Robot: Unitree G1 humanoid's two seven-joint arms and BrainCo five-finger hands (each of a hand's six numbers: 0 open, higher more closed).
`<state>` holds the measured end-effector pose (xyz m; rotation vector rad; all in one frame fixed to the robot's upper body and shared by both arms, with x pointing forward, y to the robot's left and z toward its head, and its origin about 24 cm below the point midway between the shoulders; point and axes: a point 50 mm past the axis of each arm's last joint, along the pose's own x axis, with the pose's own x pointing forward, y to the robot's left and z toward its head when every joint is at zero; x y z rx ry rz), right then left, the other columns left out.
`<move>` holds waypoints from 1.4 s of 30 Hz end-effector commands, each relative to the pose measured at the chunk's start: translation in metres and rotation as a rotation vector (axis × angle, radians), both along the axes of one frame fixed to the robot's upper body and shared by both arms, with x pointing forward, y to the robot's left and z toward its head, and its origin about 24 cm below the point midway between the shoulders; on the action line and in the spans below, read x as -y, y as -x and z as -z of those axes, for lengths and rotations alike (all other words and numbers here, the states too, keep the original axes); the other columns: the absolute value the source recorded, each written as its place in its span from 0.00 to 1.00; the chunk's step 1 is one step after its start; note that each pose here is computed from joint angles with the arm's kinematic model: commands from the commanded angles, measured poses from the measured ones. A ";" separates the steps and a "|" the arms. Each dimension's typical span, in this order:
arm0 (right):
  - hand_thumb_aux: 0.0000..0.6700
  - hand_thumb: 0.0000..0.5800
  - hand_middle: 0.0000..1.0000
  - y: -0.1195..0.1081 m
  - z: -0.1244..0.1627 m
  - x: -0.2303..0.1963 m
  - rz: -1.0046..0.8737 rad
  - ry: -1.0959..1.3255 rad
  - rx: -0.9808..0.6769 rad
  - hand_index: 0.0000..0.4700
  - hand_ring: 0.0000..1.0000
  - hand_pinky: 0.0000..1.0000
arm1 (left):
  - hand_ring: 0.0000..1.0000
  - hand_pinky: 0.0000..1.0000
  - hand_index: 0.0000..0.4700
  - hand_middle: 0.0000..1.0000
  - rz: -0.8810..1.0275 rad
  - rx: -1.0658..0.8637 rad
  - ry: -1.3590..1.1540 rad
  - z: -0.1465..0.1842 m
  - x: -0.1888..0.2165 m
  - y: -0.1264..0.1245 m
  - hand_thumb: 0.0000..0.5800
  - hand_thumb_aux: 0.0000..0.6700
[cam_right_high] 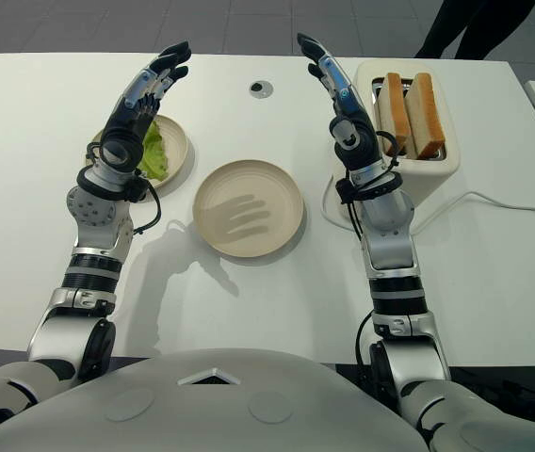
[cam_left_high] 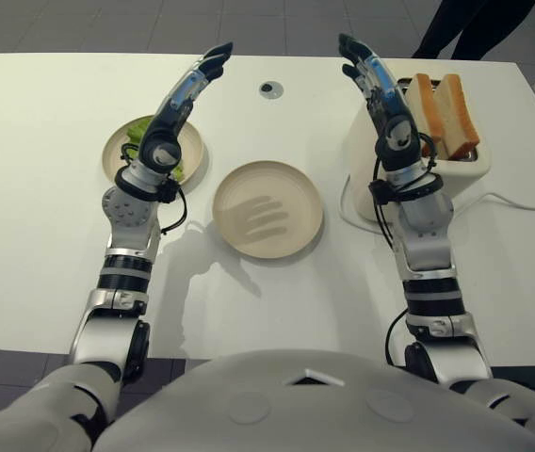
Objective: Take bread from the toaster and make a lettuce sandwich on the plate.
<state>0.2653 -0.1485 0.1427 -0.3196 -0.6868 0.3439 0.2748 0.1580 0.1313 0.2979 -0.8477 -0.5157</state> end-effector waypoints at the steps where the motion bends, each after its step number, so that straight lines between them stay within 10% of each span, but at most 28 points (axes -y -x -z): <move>1: 0.00 0.00 0.00 -0.004 -0.003 0.006 0.031 0.020 0.011 0.00 0.00 0.00 | 0.00 0.00 0.00 0.00 0.004 -0.005 -0.008 0.000 0.001 -0.001 0.00 0.00; 15: 0.00 0.00 0.00 -0.005 -0.002 0.015 0.105 0.046 0.051 0.00 0.00 0.00 | 0.00 0.00 0.00 0.00 0.000 0.000 0.005 -0.004 -0.001 0.000 0.00 0.00; 28: 0.00 0.00 0.00 0.039 -0.073 0.088 0.326 -0.031 0.232 0.00 0.00 0.00 | 0.00 0.00 0.00 0.00 -0.053 0.011 -0.059 -0.003 -0.008 0.000 0.00 0.00; 34: 0.00 0.00 0.00 0.032 -0.047 0.164 0.780 0.451 -0.005 0.00 0.00 0.00 | 0.00 0.00 0.00 0.00 -0.152 0.047 -0.179 -0.003 -0.016 -0.003 0.00 0.00; 42: 0.00 0.00 0.00 0.029 0.010 0.167 0.642 0.715 -0.316 0.00 0.00 0.00 | 0.00 0.00 0.00 0.00 -0.165 0.043 -0.188 0.000 -0.016 -0.005 0.00 0.00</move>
